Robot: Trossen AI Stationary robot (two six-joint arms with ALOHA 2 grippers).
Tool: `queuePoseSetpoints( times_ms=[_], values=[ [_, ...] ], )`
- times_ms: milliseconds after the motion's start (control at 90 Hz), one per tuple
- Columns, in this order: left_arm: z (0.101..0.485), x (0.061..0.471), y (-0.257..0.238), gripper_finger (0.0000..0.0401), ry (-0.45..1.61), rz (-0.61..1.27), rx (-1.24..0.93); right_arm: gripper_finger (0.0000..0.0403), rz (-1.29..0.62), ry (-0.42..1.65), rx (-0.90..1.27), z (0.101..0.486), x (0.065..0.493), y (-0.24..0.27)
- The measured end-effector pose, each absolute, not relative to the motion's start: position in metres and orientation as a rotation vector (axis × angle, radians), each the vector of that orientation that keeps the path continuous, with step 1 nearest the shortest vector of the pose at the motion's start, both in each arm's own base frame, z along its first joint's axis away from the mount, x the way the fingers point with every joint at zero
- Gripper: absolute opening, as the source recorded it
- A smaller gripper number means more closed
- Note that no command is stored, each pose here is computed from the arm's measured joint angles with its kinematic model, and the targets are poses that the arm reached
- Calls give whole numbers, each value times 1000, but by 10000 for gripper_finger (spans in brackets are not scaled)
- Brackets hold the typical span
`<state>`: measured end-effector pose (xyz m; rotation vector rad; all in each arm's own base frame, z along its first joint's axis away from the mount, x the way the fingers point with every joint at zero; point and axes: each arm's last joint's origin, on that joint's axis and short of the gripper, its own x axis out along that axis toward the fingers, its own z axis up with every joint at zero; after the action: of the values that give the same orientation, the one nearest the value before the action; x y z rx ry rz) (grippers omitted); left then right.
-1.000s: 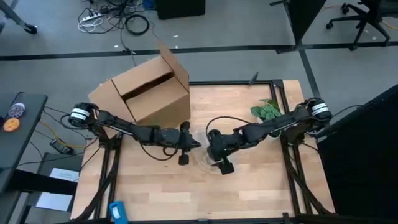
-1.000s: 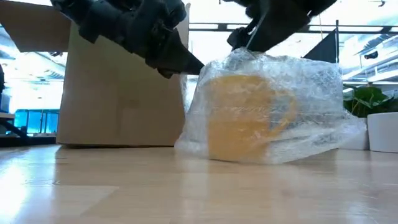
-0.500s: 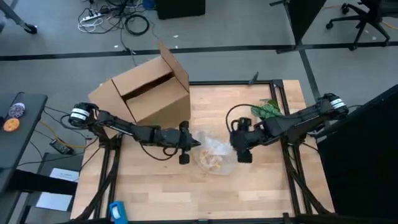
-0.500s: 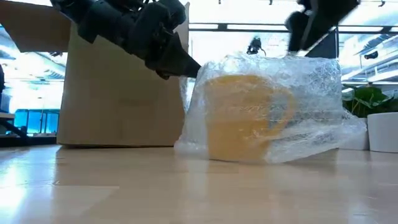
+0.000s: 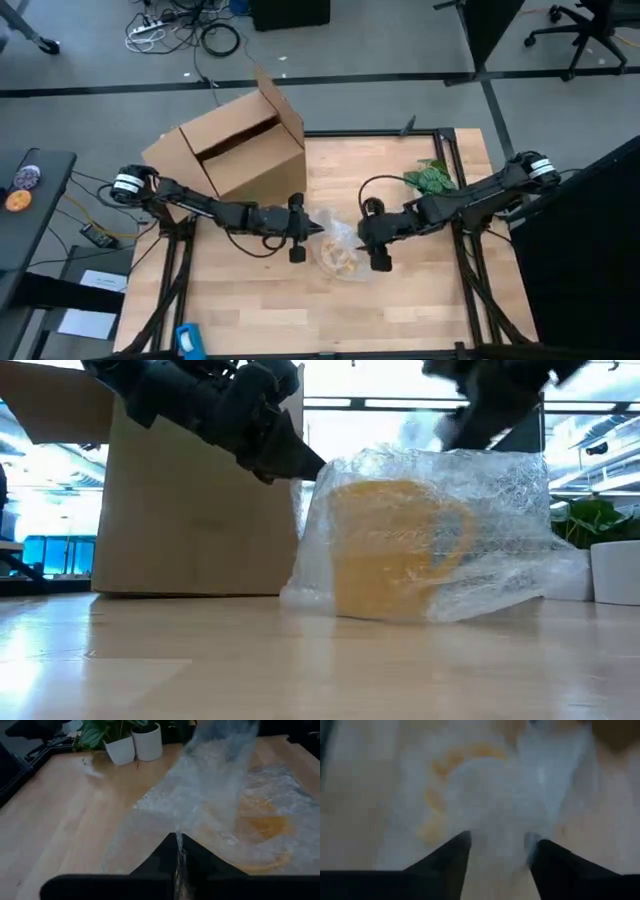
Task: Wrap mug
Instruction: Wrap the yellow mug with the bubble wrap
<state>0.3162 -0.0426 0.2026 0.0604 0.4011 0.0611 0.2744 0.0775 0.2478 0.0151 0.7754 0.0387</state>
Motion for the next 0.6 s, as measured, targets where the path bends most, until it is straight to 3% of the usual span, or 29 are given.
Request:
queuePoseSetpoints(
  times_ms=[333, 600],
  values=[
    [208, 318, -43, 0, 342, 63, 53, 85, 156, 825, 24, 213, 315, 78],
    [217, 320, -45, 0, 249, 46, 80, 58, 176, 1049, -60, 200, 351, 81]
  ],
)
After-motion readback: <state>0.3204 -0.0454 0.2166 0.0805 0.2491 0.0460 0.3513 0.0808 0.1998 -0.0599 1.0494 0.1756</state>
